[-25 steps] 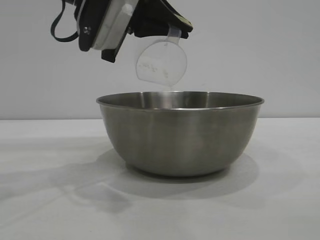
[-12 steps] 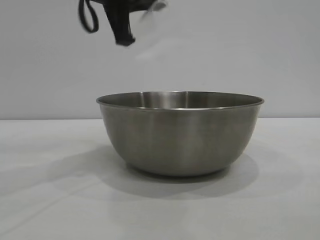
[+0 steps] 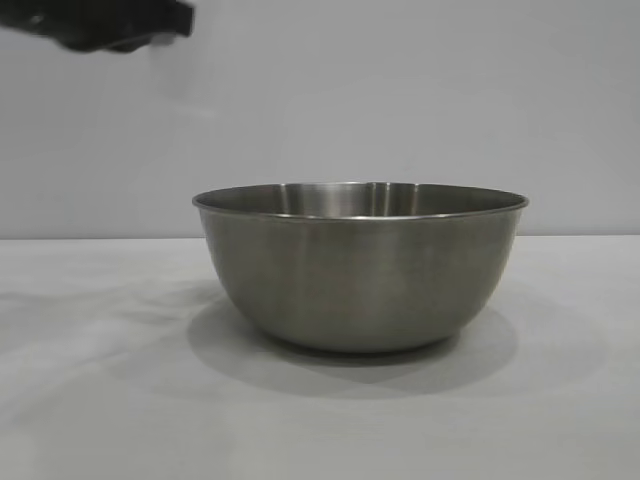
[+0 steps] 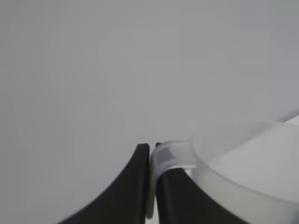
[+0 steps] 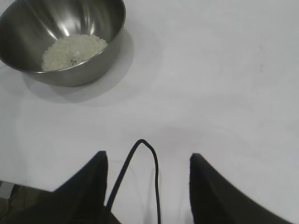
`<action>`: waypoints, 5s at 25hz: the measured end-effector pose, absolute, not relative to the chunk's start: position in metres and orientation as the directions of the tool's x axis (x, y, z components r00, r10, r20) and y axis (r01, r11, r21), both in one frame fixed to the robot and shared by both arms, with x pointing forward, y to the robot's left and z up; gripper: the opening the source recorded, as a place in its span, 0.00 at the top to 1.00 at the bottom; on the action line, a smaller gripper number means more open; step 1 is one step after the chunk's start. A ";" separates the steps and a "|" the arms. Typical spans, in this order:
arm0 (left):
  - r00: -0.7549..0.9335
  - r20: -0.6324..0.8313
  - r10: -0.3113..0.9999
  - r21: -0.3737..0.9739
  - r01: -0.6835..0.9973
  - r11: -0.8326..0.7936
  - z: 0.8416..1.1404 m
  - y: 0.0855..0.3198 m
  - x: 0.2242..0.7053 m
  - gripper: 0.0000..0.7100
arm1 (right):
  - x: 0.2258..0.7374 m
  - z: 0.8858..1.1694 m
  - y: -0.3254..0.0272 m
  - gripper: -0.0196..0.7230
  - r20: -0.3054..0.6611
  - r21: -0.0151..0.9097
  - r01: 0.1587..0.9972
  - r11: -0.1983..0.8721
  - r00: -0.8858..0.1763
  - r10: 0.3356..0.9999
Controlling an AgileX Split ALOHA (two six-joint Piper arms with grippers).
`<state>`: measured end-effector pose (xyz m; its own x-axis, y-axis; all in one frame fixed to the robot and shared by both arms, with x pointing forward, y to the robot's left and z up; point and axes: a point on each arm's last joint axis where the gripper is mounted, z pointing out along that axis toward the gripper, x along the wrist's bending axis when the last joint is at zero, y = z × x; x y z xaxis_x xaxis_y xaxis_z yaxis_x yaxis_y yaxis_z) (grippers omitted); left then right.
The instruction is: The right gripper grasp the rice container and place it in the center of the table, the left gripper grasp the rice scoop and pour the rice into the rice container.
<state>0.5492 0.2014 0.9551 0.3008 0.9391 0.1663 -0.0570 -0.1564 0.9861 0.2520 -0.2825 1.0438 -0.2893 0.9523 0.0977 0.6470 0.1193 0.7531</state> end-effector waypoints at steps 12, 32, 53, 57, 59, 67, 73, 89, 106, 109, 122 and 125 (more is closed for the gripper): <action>0.268 0.154 0.951 0.954 0.210 -0.214 0.867 0.230 0.545 1.00 | 0.252 1.044 -0.282 0.46 0.099 0.753 0.647 0.118 -0.288 0.952; 0.306 0.129 0.943 0.936 0.276 -0.218 0.856 0.231 0.524 0.68 | 0.252 1.044 -0.282 0.46 0.099 0.753 0.648 0.117 -0.288 0.953; -0.055 0.004 0.998 0.975 0.221 0.009 0.904 0.297 0.502 0.68 | 0.252 1.044 -0.282 0.46 0.104 0.752 0.649 0.111 -0.284 0.953; -0.049 -0.005 0.999 0.986 0.168 0.013 0.926 0.308 0.514 0.68 | 0.252 1.044 -0.282 0.46 0.106 0.752 0.650 0.109 -0.282 0.953; -0.024 0.005 1.000 0.990 0.141 -0.001 0.940 0.309 0.518 0.68 | 0.252 1.044 -0.282 0.46 0.107 0.752 0.651 0.107 -0.281 0.954; 0.059 0.039 0.997 0.999 -0.006 -0.039 1.005 0.300 0.495 0.68 | 0.252 1.044 -0.282 0.46 0.107 0.752 0.651 0.107 -0.281 0.954; 0.083 0.163 0.983 0.985 0.040 -0.167 1.054 0.298 0.441 0.68 | 0.252 1.044 -0.282 0.46 0.110 0.751 0.652 0.104 -0.279 0.954; -0.061 0.101 0.993 0.960 0.269 -0.081 1.076 0.309 0.310 0.68 | 0.252 1.044 -0.283 0.46 0.110 0.751 0.652 0.102 -0.277 0.955; -0.019 0.056 0.998 0.914 0.403 -0.044 1.061 0.302 0.233 0.68 | 0.252 1.044 -0.283 0.46 0.112 0.751 0.653 0.100 -0.275 0.955; -0.018 0.056 0.998 0.907 0.419 -0.043 1.058 0.302 0.234 0.68 | 0.252 1.044 -0.283 0.46 0.103 0.752 0.649 0.111 -0.283 0.954; -0.017 0.057 0.998 0.906 0.421 -0.045 1.058 0.302 0.234 0.68 | 0.252 1.044 -0.282 0.46 0.046 0.758 0.625 0.186 -0.335 0.941; -0.017 0.057 0.998 0.906 0.421 -0.045 1.058 0.302 0.233 0.68 | 0.252 1.044 -0.282 0.46 0.046 0.758 0.625 0.186 -0.335 0.941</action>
